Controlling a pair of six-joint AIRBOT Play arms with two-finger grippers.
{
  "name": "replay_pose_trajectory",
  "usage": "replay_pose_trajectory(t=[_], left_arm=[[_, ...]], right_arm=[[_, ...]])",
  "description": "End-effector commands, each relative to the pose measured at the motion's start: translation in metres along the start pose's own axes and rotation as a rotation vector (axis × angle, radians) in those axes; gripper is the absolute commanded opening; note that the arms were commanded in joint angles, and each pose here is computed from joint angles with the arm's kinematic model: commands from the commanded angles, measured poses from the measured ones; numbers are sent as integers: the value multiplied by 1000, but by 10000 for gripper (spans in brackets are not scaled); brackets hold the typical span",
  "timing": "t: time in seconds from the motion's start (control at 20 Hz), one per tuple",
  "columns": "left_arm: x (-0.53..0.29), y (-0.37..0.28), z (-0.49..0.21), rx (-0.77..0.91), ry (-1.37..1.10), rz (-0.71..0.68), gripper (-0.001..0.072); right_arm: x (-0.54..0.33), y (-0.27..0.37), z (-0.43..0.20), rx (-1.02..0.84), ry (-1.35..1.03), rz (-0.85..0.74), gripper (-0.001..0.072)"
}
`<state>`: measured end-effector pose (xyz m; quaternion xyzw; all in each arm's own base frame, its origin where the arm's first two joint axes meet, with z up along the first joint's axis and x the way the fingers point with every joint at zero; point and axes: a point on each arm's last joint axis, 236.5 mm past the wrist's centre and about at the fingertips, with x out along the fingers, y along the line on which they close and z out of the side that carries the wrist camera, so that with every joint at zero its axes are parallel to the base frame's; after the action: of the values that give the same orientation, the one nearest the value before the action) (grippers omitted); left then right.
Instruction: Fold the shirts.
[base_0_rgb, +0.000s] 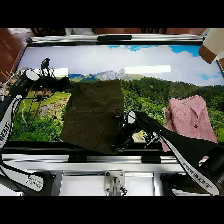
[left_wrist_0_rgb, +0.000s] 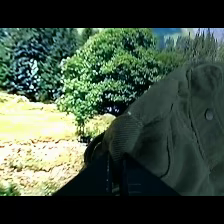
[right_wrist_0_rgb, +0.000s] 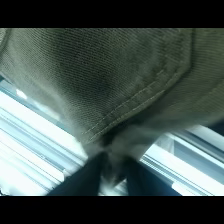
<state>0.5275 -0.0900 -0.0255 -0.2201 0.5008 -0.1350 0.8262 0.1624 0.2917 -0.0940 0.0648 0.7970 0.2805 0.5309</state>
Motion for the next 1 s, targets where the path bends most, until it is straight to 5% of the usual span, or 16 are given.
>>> replay_pose_trajectory(t=[0.0, 0.15, 0.45, 0.95], left_arm=[[-7, 7, -29, 78, 139, -26, 61], [-24, 34, -49, 119, 253, 25, 60], [-37, 60, -62, 209, 330, 72, 59], [-7, 18, -59, 316, 283, 37, 59]], right_arm=[[-9, 5, -6, 19, 16, 42, 506], [-65, -3, 4, -18, -56, 59, 506], [-259, -69, 134, 33, -714, -105, 504], [-270, -114, 281, 34, -675, 72, 504]])
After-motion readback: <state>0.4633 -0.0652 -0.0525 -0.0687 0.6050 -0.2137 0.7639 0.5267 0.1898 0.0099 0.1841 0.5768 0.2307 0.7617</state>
